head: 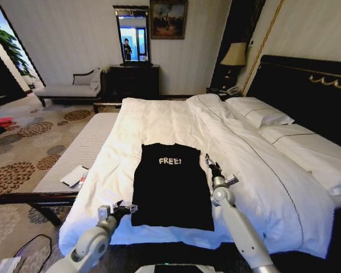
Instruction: Fold the clothes on the bed.
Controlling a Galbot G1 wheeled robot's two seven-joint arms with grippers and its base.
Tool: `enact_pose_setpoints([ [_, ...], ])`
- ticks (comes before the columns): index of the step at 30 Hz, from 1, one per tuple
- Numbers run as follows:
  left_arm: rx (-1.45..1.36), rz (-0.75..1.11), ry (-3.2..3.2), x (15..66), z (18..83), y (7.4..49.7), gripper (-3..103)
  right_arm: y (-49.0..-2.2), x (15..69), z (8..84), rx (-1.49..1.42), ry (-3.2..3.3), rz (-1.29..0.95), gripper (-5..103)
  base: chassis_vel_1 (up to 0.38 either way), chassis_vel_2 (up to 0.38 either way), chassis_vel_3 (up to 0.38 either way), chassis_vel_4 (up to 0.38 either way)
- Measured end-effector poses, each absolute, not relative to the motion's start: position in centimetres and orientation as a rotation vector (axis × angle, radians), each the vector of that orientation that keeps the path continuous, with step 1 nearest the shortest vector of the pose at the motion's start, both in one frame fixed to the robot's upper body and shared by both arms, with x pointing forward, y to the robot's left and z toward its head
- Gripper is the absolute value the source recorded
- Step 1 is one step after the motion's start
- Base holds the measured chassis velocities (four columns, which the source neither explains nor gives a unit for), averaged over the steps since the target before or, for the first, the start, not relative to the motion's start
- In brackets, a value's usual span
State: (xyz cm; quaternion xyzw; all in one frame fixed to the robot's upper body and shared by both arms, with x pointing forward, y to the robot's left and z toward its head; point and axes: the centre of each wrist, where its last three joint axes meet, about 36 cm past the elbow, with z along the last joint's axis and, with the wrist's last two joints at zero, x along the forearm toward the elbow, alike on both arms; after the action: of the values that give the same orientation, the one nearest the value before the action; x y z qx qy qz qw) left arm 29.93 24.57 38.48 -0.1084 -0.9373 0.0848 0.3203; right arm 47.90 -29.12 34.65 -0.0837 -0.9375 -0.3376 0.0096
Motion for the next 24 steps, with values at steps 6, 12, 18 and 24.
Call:
enact_pose_setpoints([
  [6, -0.298, 0.245, -2.439, 29.4, 37.8, 23.9, 98, -30.3, 48.0, 34.6, -0.291, -2.932, -1.039, 100, 0.000, 0.000, 0.000, 0.000],
  [12, -0.299, 0.232, -2.430, 28.7, 37.4, 23.9, 78, -30.8, 48.1, 34.5, -0.308, -2.931, -1.034, 100, 0.000, 0.000, 0.000, 0.000],
  [18, -0.288, 0.221, -2.440, 28.7, 37.0, 24.1, 61, -30.8, 48.1, 34.3, -0.314, -2.927, -1.033, 100, 0.000, 0.000, 0.000, 0.000],
  [24, -0.288, 0.244, -2.440, 28.5, 36.9, 23.7, 34, -31.0, 48.2, 34.5, -0.314, -2.933, -1.029, 100, 0.000, 0.000, 0.000, 0.000],
])
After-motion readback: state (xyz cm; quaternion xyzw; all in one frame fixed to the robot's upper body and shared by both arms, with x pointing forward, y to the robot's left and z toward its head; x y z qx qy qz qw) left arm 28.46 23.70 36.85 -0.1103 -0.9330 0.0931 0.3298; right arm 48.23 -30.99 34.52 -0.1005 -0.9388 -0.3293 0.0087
